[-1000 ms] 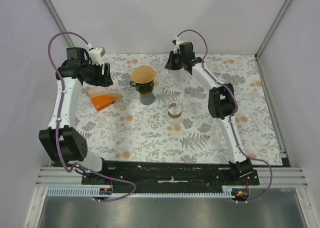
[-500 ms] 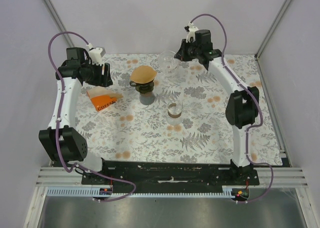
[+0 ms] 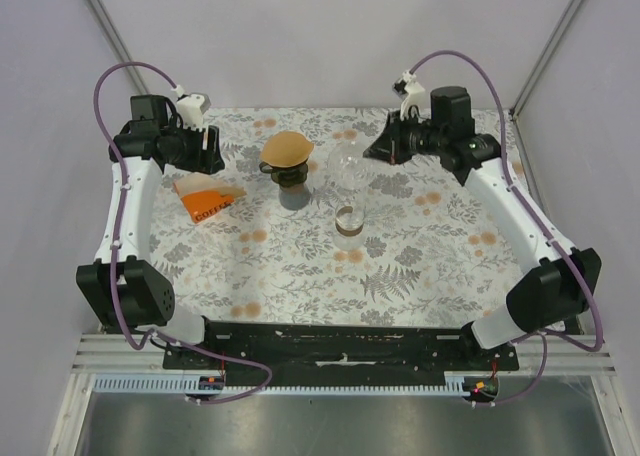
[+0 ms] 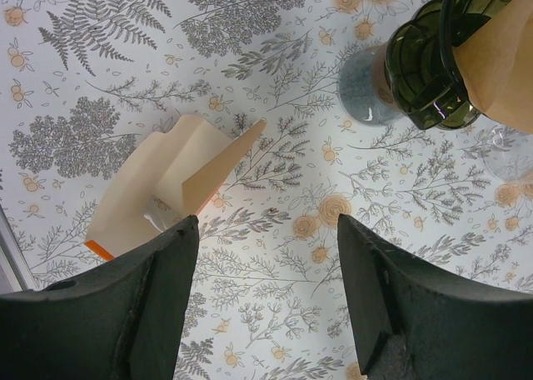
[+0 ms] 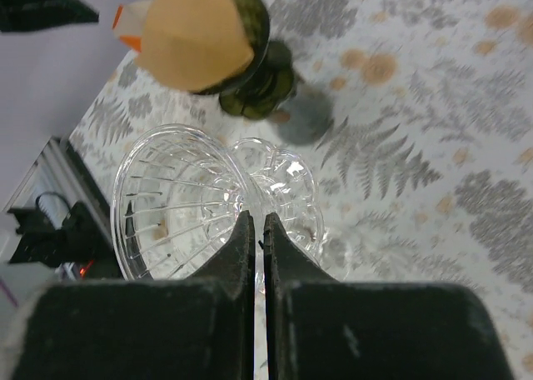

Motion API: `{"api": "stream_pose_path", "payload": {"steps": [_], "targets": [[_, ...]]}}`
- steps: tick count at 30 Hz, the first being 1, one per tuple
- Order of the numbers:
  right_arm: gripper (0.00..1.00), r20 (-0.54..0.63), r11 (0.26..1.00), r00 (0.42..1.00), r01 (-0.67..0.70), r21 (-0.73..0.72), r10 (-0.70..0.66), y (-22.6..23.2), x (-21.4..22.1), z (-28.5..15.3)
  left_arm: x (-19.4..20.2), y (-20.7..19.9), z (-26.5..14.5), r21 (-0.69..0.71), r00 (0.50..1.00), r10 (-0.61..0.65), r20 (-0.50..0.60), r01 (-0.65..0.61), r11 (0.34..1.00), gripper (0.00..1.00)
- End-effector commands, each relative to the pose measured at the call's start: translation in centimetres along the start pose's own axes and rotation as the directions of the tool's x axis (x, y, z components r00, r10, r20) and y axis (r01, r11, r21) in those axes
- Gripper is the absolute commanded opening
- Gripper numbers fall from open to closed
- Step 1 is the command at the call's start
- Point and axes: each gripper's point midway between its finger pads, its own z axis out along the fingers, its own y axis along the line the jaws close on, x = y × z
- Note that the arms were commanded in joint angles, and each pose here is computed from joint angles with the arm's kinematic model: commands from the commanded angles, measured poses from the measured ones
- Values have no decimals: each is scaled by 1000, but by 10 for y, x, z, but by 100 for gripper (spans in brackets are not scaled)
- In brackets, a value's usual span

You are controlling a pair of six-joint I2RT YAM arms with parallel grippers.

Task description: Place the coffee filter in the dripper

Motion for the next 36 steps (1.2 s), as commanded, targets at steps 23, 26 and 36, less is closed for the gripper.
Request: {"api": "stream_pose_path", "payload": {"steps": [23,26,36], "targets": [[0,-261,999,964,-48,-8,45,2,98,16,-2,-1,-13,-4,999,46,11,-46,999,74],[0,-256,999,966,-43,0,42,-1,96,15,-1,-1,-12,-5,999,49,8,-49,999,74],[0,-190,1000,982,25,17,-21,2,73,1,-1,-1,-12,-5,999,51,9,-51,999,74]]}}
